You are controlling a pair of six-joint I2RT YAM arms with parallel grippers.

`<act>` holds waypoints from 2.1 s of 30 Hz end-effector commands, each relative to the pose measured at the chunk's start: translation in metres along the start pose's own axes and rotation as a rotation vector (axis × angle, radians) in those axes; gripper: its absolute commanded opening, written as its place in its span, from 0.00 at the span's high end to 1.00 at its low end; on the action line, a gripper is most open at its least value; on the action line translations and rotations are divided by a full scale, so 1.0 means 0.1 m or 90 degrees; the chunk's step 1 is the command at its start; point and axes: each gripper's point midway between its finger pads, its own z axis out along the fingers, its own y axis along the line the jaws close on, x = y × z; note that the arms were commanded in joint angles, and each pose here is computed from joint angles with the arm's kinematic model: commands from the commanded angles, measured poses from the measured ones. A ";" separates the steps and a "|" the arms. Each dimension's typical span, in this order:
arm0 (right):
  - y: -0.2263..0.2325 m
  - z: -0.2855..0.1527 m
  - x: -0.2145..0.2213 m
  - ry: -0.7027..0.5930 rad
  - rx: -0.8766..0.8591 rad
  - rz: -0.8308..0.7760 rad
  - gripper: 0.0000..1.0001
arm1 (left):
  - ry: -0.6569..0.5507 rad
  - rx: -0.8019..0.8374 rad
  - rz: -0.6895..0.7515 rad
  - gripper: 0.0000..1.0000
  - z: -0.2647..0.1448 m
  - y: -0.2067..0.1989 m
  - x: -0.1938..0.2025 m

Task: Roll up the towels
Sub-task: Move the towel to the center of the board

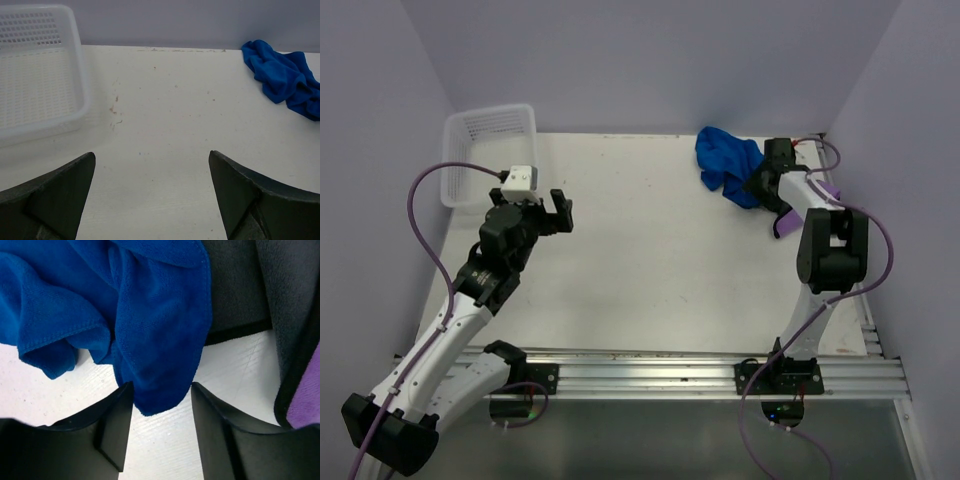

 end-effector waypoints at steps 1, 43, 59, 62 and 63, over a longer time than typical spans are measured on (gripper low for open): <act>0.09 0.02 -0.10 -0.013 -0.011 0.011 0.49 | -0.026 0.021 -0.010 0.00 -0.04 -0.08 -0.21; 1.24 -3.36 1.21 0.073 -0.556 -0.214 1.00 | -0.048 0.151 -0.107 0.00 -0.45 -0.41 -0.44; 0.74 -2.50 2.67 0.196 -0.481 -0.277 1.00 | 0.110 0.440 -0.259 0.02 -0.70 -1.07 0.76; 0.70 -2.44 2.71 0.196 -0.464 -0.287 1.00 | 0.117 0.432 -0.259 0.02 -0.67 -1.08 0.85; 0.66 -2.43 2.69 0.190 -0.451 -0.293 1.00 | 0.118 0.427 -0.258 0.02 -0.65 -1.08 0.86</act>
